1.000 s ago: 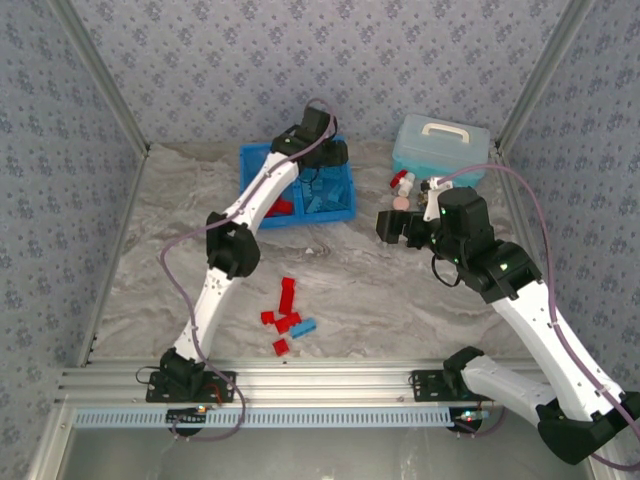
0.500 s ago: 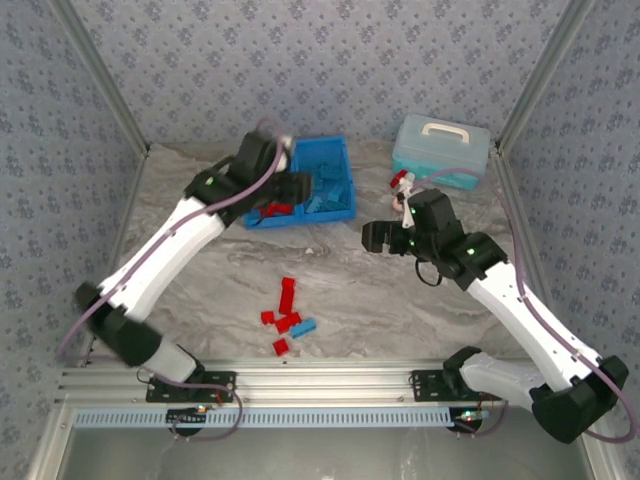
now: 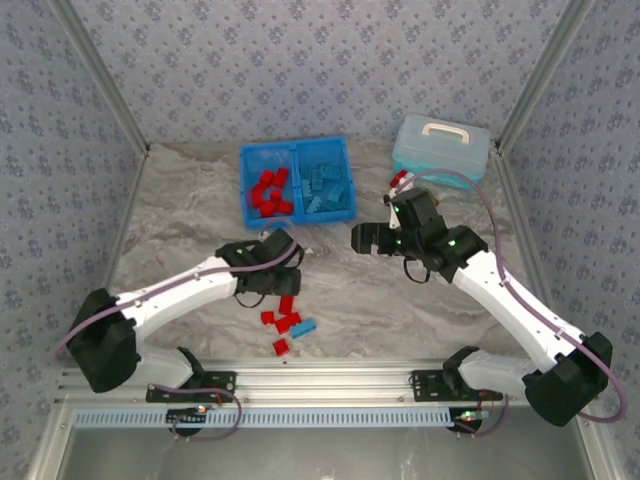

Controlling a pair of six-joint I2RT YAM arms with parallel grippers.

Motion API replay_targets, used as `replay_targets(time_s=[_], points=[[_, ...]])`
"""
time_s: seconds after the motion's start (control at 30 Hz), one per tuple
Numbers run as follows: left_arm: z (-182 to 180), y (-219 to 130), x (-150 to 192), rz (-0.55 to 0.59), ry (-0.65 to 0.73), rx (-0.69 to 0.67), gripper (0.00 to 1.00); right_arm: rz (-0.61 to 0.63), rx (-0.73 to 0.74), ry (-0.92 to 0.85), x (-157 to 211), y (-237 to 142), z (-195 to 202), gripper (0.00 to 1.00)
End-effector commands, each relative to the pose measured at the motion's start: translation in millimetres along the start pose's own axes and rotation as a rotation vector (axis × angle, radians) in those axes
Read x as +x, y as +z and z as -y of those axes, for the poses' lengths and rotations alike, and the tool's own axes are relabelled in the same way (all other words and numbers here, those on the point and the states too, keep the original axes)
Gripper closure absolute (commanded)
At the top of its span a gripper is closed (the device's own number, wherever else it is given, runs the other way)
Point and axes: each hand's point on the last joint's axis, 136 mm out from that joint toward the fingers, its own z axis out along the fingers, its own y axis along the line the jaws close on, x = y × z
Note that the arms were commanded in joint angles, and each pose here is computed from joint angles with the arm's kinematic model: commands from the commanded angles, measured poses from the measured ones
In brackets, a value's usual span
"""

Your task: Sort the legos into containers by color

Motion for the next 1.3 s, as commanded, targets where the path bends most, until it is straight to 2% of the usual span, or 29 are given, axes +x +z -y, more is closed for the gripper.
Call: replay_targets(time_s=[0.0,0.13,0.23,0.33,0.4,0.5,0.73,0.87,1.07,1.27], points=[[15,24,5,-0.020,0.000,-0.006,0.29,-0.016,-0.001,0.024,6,3,-1,0.00],[18,51,19,-0.086,0.015,-0.040,0.33,-0.021,0.006,0.026,8,4,1,0.00],[13,61,25,-0.091,0.020,-0.088,0.39,-0.019,0.013,0.025,8,3,2,0.00],[8,70,32,-0.095,0.022,-0.115,0.54,-0.020,0.013,0.029,8,3,2,0.00],[6,74,35,-0.096,0.013,-0.115,0.68,-0.020,0.013,0.028,8,3,2,0.00],[5,63,25,-0.048,0.008,-0.111,0.78,-0.019,0.017,0.027,8,2,2,0.00],[15,-27,-68,0.236,0.052,-0.045,0.78,-0.010,0.021,0.029,5,-1,2,0.00],[-6,-55,-135,0.355,0.011,-0.059,0.76,-0.006,0.018,0.032,4,-2,1,0.00],[-49,-42,-221,0.414,-0.087,-0.129,0.76,0.007,0.021,0.030,3,-9,2,0.00],[-60,2,-293,0.435,-0.098,-0.131,0.73,0.023,0.026,0.036,3,-15,4,0.00]])
